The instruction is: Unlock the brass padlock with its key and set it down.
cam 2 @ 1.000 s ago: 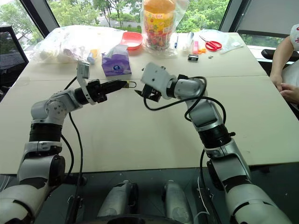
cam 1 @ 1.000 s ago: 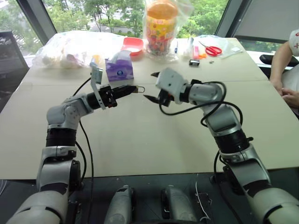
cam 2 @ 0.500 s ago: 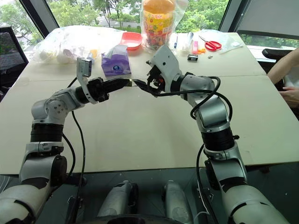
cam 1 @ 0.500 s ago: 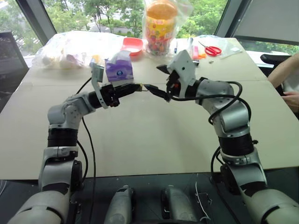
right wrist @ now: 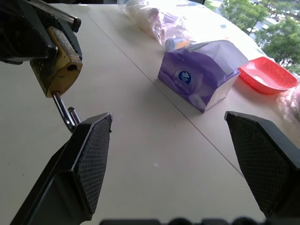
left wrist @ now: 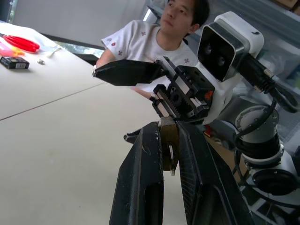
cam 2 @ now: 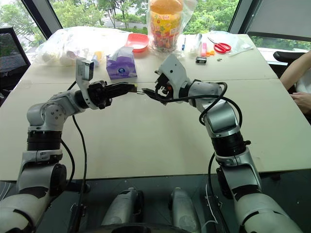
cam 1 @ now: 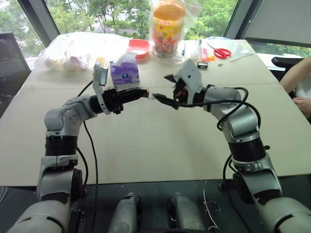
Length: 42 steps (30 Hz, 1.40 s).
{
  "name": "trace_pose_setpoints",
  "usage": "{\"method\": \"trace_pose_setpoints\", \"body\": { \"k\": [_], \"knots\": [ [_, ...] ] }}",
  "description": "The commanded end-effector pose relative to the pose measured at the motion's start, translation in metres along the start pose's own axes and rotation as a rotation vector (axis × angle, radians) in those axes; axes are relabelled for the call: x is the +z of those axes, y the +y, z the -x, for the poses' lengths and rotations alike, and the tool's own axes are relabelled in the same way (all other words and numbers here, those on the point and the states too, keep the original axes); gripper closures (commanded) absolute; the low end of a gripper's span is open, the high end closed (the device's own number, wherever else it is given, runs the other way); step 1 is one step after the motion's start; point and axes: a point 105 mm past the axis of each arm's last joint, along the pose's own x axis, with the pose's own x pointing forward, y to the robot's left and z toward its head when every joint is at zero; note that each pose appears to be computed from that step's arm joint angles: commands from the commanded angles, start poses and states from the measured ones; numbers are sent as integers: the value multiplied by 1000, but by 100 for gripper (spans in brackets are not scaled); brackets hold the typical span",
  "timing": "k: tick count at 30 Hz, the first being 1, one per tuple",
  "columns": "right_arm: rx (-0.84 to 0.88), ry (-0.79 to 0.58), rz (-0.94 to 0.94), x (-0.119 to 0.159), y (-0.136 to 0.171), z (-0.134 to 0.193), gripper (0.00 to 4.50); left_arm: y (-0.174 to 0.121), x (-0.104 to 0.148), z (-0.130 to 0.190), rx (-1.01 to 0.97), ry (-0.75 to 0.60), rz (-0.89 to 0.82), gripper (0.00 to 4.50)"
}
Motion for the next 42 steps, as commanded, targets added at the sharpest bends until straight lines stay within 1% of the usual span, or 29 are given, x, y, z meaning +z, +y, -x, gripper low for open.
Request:
{"method": "trace_pose_setpoints", "body": {
  "k": [1, 5, 8, 9, 11, 13, 15, 17, 20, 23, 27, 31, 33, 34, 36, 38, 39, 40, 42],
  "knots": [
    [51, -46, 17, 13, 8, 3, 50, -8, 12, -5, -37, -19, -48, 445],
    [38, -39, 15, 12, 5, 5, 50, -4, 8, -5, -23, -11, -45, 445],
    [5, 12, 48, 1, -3, 12, 50, 1, 1, -4, 5, 5, -31, 445],
    [-5, 60, 93, -9, -6, 18, 50, 6, -2, -4, 36, 4, -15, 445],
    [8, 164, 177, -31, -8, 33, 50, 18, -13, -9, 106, 9, 41, 445],
    [41, 212, 197, -42, -4, 43, 50, 25, -24, -14, 149, 22, 67, 445],
    [89, 264, 199, -51, 4, 60, 50, 32, -49, -24, 186, 66, 142, 445],
    [114, 293, 203, -55, 9, 72, 50, 35, -70, -35, 199, 104, 194, 445],
    [118, 311, 207, -55, 12, 79, 50, 38, -89, -47, 214, 133, 266, 445],
    [114, 319, 208, -54, 14, 81, 50, 42, -96, -53, 234, 140, 308, 445],
    [88, 330, 202, -55, 15, 84, 50, 48, -108, -68, 248, 141, 396, 445],
    [62, 332, 186, -59, 18, 83, 50, 52, -121, -73, 273, 205, 417, 445],
    [52, 334, 180, -60, 18, 84, 43, 54, -123, -70, 279, 222, 424, 349],
    [48, 335, 178, -61, 17, 84, 43, 53, -123, -69, 272, 228, 431, 316],
    [42, 338, 173, -62, 17, 84, 43, 54, -125, -64, 291, 266, 402, 225],
    [39, 344, 171, -64, 17, 85, 43, 59, -129, -54, 347, 332, 324, 143],
    [35, 347, 168, -65, 16, 86, 43, 63, -129, -46, 385, 376, 230, 111],
    [30, 350, 163, -66, 16, 87, 43, 66, -124, -37, 419, 395, 135, 111],
    [15, 351, 145, -67, 14, 91, 43, 67, -108, -23, 465, 379, 7, 111]
  ]
}}
